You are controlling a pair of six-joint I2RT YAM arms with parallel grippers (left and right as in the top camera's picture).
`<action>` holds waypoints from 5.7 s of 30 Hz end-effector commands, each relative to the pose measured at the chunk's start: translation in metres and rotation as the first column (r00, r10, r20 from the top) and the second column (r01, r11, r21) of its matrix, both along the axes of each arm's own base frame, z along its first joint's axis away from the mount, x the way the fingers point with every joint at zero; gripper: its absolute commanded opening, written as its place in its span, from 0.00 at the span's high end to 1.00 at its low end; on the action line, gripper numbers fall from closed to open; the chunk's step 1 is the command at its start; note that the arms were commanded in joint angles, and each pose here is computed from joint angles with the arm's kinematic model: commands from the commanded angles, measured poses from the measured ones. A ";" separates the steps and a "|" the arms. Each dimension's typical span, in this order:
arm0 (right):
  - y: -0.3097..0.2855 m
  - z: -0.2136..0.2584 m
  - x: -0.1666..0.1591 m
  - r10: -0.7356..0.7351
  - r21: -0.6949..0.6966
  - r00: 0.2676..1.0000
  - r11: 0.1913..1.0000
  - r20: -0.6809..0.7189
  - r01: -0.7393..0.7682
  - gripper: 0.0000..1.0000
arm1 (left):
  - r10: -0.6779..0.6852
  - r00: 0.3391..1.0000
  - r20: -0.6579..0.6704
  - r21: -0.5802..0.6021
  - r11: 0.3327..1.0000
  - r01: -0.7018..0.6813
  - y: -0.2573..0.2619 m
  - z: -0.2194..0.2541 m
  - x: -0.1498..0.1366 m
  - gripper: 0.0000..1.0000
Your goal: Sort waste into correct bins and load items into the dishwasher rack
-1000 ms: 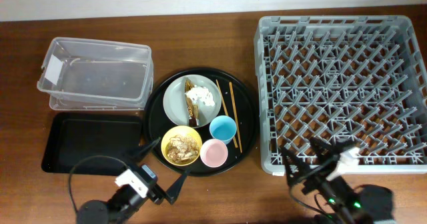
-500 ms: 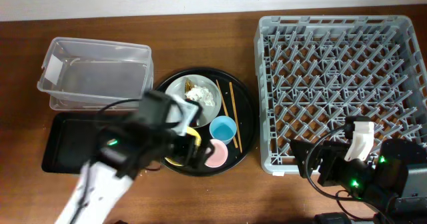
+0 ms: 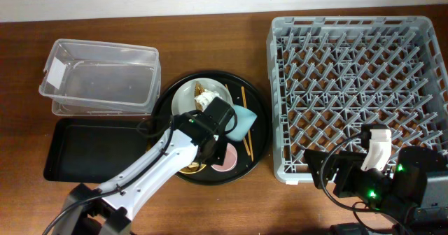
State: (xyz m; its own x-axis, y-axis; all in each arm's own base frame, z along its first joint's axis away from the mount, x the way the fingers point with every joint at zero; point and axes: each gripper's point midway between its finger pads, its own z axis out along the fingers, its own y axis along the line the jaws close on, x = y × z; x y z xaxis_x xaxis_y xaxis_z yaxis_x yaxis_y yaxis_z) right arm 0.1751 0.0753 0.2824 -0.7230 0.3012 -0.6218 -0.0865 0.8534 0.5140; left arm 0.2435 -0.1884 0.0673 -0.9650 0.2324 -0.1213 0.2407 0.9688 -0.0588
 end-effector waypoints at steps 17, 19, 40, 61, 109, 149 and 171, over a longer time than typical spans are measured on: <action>0.113 0.071 -0.013 0.662 0.179 0.667 0.651 0.341 -0.738 0.03 | -0.344 0.787 0.512 -0.825 0.059 0.563 -0.042 0.293 -0.078 1.00; 0.123 0.073 -0.015 0.697 0.177 0.623 0.604 0.356 -0.777 0.03 | -0.345 0.785 0.514 -0.827 0.045 0.561 -0.041 0.295 -0.079 0.99; -0.059 -0.041 0.046 -0.233 -0.266 0.941 0.950 -0.246 0.166 0.45 | -0.308 0.874 0.376 -0.643 0.592 0.486 -0.014 0.210 -0.035 0.01; -0.023 0.021 0.032 -0.089 -0.072 0.985 0.994 -0.151 0.079 0.03 | -0.189 0.867 0.460 -0.261 0.905 0.335 -0.040 0.134 0.101 0.11; -0.021 0.005 0.006 -0.081 -0.074 0.962 0.995 -0.259 0.064 0.02 | -0.800 0.584 0.139 -0.416 0.488 0.767 -0.120 0.005 0.087 0.26; -0.021 0.002 0.002 -0.081 -0.074 0.957 0.995 -0.279 0.063 0.02 | -0.764 0.613 -0.199 -0.687 0.555 0.469 -0.085 0.018 0.001 1.00; 0.086 0.081 0.027 0.667 0.009 0.676 0.709 0.313 -0.705 0.01 | -0.426 0.788 0.444 -0.888 -0.091 0.451 -0.084 0.353 -0.025 1.00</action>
